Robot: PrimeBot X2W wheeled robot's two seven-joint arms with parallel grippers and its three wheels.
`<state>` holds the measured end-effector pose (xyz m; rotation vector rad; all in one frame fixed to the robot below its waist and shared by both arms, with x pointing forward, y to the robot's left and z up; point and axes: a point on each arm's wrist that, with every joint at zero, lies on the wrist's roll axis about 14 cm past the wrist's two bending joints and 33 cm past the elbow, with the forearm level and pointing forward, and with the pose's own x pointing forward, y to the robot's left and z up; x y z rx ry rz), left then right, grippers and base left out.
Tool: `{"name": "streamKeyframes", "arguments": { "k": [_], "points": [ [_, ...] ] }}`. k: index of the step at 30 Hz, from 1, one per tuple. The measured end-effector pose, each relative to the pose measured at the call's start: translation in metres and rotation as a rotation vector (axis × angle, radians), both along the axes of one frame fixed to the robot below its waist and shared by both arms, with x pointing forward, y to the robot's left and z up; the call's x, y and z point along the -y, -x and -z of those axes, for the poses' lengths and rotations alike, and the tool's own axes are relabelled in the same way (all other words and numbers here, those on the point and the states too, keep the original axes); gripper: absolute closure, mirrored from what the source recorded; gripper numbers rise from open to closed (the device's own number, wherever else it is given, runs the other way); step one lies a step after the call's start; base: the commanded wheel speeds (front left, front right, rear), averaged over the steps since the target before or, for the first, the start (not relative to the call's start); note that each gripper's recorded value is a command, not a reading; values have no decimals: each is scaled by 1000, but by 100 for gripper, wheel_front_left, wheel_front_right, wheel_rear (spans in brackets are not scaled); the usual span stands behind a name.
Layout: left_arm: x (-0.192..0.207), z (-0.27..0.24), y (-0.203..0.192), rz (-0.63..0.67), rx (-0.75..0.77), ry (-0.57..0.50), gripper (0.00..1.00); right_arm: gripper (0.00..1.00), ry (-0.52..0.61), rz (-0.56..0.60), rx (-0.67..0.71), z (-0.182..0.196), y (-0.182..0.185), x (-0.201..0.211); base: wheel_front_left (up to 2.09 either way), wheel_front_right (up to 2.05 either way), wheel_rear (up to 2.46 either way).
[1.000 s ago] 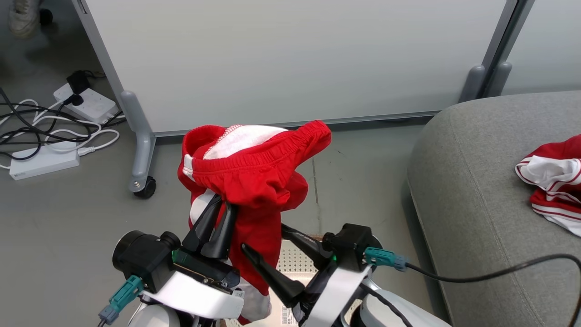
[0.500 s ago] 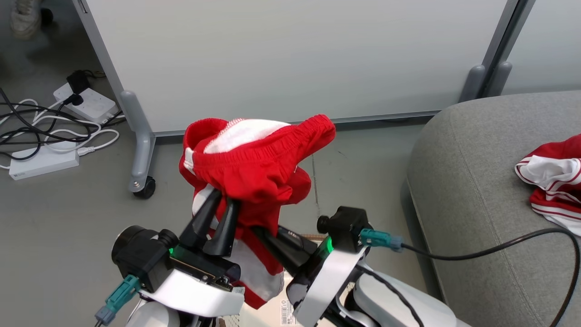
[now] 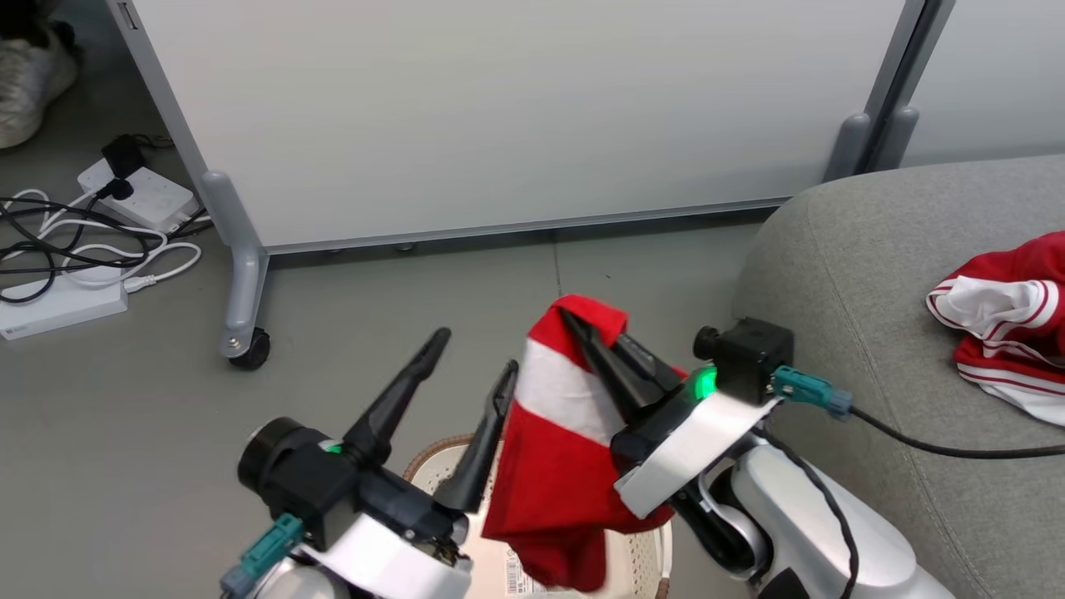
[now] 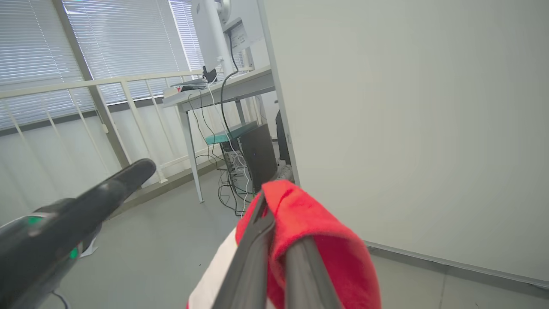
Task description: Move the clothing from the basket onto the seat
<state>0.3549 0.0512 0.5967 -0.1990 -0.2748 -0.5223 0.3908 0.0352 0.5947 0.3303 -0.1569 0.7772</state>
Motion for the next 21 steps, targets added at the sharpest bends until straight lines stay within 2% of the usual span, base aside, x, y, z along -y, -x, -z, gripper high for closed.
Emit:
{"name": "streamKeyframes", "arguments": {
  "k": [12,21],
  "points": [
    [63,61,27,268,-157,-192,0,100,41,209,-69,33,-20,67,0,0,0],
    [87,77,31,368,-187,-220,0,100,42,348,-112,49,-19,114,0,0,0]
  ]
}}
